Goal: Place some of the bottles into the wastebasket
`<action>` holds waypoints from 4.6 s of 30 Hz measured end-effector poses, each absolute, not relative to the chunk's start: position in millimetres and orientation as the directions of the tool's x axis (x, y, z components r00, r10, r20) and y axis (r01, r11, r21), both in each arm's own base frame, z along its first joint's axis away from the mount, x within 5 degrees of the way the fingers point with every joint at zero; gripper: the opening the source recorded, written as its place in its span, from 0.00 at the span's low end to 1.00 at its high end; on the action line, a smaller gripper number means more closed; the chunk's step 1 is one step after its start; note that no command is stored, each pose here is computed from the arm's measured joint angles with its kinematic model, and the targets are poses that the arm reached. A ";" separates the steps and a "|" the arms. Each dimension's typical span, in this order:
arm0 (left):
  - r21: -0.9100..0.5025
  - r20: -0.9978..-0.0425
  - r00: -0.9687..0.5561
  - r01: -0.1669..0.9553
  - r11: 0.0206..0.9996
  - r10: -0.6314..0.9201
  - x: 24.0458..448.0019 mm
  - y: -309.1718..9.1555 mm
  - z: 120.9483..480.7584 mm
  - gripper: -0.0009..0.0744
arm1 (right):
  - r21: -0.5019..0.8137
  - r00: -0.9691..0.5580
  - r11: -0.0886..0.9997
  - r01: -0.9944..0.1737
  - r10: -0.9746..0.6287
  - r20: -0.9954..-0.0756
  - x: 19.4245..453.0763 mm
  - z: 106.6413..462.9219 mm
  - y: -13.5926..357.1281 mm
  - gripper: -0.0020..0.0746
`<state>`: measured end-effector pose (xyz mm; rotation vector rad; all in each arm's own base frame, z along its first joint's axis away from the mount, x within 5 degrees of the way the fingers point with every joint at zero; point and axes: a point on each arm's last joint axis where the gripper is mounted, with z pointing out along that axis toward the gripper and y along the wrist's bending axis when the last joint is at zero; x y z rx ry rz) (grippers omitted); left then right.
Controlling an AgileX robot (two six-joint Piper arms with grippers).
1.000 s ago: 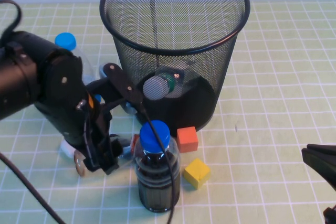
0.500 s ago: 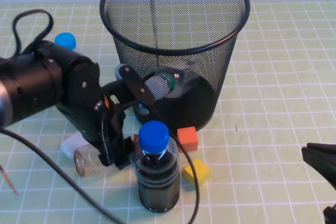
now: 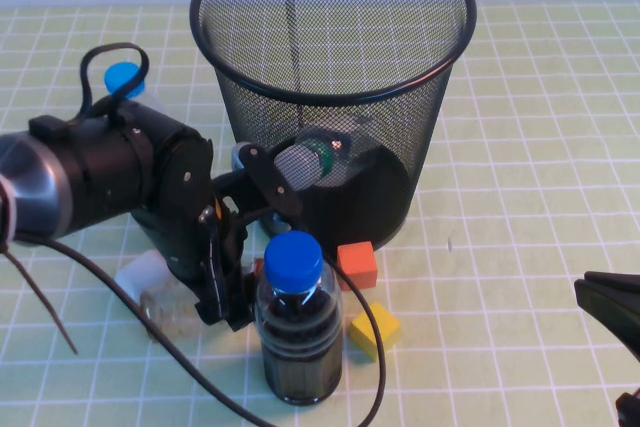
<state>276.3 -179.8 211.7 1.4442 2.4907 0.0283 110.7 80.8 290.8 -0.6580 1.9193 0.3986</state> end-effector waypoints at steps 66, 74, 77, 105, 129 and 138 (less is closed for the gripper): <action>0.064 -0.943 -0.232 0.579 0.813 0.239 165.9 -111.3 452.4 0.58 | -0.068 -0.296 0.791 -0.608 -0.305 -0.905 111.8 291.0 79.6 0.02; 0.084 -0.992 -0.025 0.595 0.799 0.123 208.4 -143.5 485.6 0.58 | -0.068 -0.293 0.792 -0.607 -0.303 -0.907 111.9 291.3 79.6 0.02; 0.090 -0.990 -0.034 0.590 0.802 0.136 239.9 -163.6 471.5 0.58 | -0.068 -0.290 0.792 -0.607 -0.301 -0.908 112.0 291.6 79.7 0.02; -0.002 -0.954 -0.244 0.585 0.811 0.174 319.8 -216.6 378.6 0.66 | -0.113 -0.266 0.786 -0.608 -0.335 -0.904 112.8 291.6 78.6 0.02; 0.056 -0.917 -0.296 0.570 0.820 0.269 287.1 -174.4 412.5 0.08 | -0.278 -0.256 0.752 -0.597 -0.507 -0.823 105.7 286.5 63.9 0.02; 0.073 -0.948 -0.224 0.544 0.836 0.228 214.5 -123.7 438.9 0.02 | -0.209 -0.231 0.831 -0.516 -0.370 -0.900 77.9 282.5 39.8 0.02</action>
